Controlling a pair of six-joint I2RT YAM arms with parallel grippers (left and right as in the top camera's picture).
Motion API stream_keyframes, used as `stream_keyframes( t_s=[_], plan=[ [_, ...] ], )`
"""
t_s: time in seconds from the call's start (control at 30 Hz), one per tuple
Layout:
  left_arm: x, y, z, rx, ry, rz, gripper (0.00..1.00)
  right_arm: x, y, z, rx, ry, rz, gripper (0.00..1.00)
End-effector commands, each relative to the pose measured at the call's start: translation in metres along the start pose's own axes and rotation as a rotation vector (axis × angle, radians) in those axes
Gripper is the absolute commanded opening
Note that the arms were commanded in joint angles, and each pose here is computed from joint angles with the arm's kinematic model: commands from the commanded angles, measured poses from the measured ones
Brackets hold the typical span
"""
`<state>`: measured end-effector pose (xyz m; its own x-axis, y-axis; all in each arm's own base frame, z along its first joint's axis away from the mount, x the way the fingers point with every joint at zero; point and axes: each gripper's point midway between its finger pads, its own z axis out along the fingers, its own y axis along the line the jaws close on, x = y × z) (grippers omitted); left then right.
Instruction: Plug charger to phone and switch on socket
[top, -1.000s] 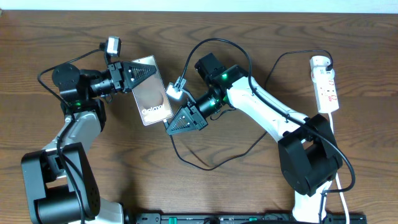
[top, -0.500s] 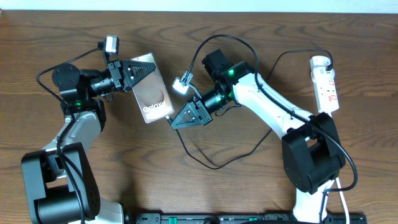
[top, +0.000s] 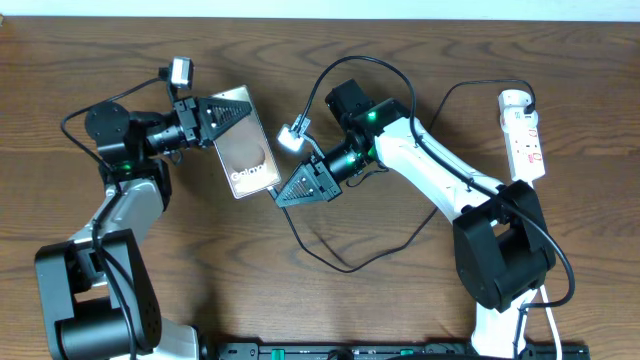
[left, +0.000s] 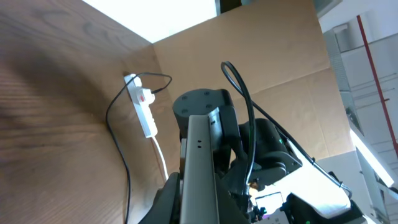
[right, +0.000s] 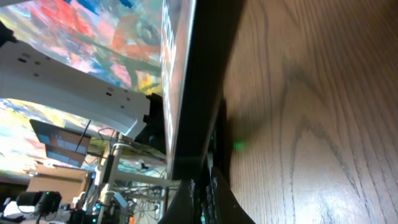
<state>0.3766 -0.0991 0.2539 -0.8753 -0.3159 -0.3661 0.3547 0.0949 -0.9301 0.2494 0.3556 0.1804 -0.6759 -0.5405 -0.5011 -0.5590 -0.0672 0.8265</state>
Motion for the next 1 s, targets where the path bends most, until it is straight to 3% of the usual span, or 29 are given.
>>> stream_keyframes(
  t_s=[0.0,0.57,0.97],
  plan=[
    [-0.013,-0.007,0.002,-0.003,-0.061,0.025,0.07,0.0,0.004,0.008,-0.017,0.012,0.003,0.01],
    [-0.029,-0.005,0.0,-0.023,-0.15,0.119,0.07,-0.004,0.007,0.004,-0.04,-0.006,0.004,0.01],
    [-0.029,-0.005,0.0,-0.021,-0.15,0.088,0.07,-0.012,0.002,-0.013,-0.035,-0.054,0.011,0.01]
  ],
)
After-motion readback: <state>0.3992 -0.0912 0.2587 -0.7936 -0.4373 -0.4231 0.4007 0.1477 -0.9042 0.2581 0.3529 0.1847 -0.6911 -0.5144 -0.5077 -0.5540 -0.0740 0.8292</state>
